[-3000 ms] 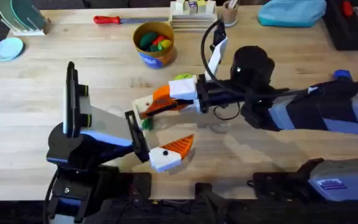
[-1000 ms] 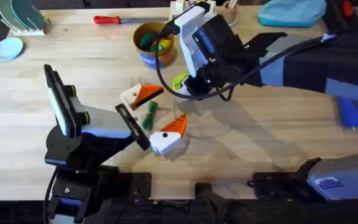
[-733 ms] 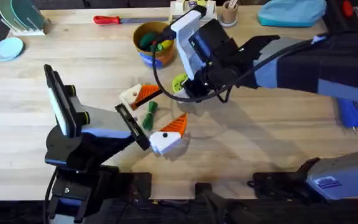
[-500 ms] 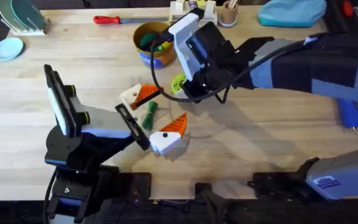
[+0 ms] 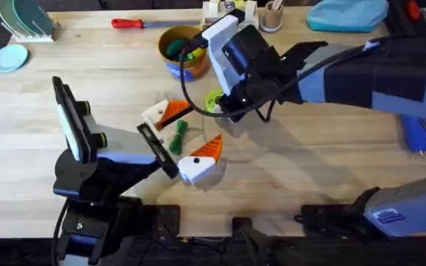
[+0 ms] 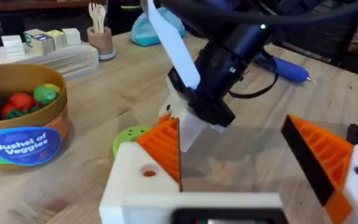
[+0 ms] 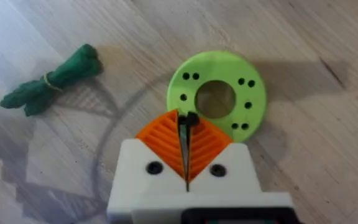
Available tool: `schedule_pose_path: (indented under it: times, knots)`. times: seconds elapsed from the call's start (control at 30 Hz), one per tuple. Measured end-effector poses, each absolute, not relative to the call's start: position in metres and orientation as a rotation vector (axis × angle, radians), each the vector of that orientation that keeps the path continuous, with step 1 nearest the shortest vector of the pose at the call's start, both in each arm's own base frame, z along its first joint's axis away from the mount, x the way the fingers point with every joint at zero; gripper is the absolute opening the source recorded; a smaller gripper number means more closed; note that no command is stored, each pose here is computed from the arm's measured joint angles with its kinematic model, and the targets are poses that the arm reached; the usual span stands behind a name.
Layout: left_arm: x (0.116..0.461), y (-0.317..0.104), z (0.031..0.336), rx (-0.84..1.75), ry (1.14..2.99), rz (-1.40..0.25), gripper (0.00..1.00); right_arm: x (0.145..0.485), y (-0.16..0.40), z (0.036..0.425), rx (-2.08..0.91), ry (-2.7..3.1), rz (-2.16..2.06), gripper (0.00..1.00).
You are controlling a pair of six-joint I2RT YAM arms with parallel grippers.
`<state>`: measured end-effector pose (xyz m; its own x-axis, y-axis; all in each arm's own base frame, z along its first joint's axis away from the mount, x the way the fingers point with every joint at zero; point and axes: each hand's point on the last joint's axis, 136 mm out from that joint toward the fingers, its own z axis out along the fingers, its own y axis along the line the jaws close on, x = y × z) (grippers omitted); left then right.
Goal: Pick up the gripper from the table and insert it into the empty holder that is missing its gripper. Then pick up a screw, insert it into the mounting hole, and use the screwdriver to tighten it. Finally, clean up the table by picking up the vegetable and placing it into the bucket.
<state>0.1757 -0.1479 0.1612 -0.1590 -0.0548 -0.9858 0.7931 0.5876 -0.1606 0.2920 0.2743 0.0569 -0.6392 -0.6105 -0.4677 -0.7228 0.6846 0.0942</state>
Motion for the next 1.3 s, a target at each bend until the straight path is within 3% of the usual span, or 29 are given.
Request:
schedule_pose_path:
  times: [0.27, 0.77, 1.03, 1.3]
  knots:
    - [0.176, -0.148, 0.161, 0.642, 1.562, -0.842, 0.992, 0.300, 0.260, 0.072, -1.000, 2.564, 0.352, 0.005]
    - [0.176, -0.148, 0.161, 0.639, 1.564, -0.845, 0.993, 0.295, 0.268, 0.170, -1.085, 2.497, 0.351, 0.005]
    - [0.172, -0.150, 0.161, 0.656, 1.561, -0.865, 0.993, 0.263, 0.310, 0.262, -1.209, 2.202, 0.510, 0.005]
    - [0.157, -0.160, 0.160, 0.734, 1.547, -0.957, 0.993, 0.221, 0.341, 0.265, -1.332, 2.158, 0.632, 0.005]
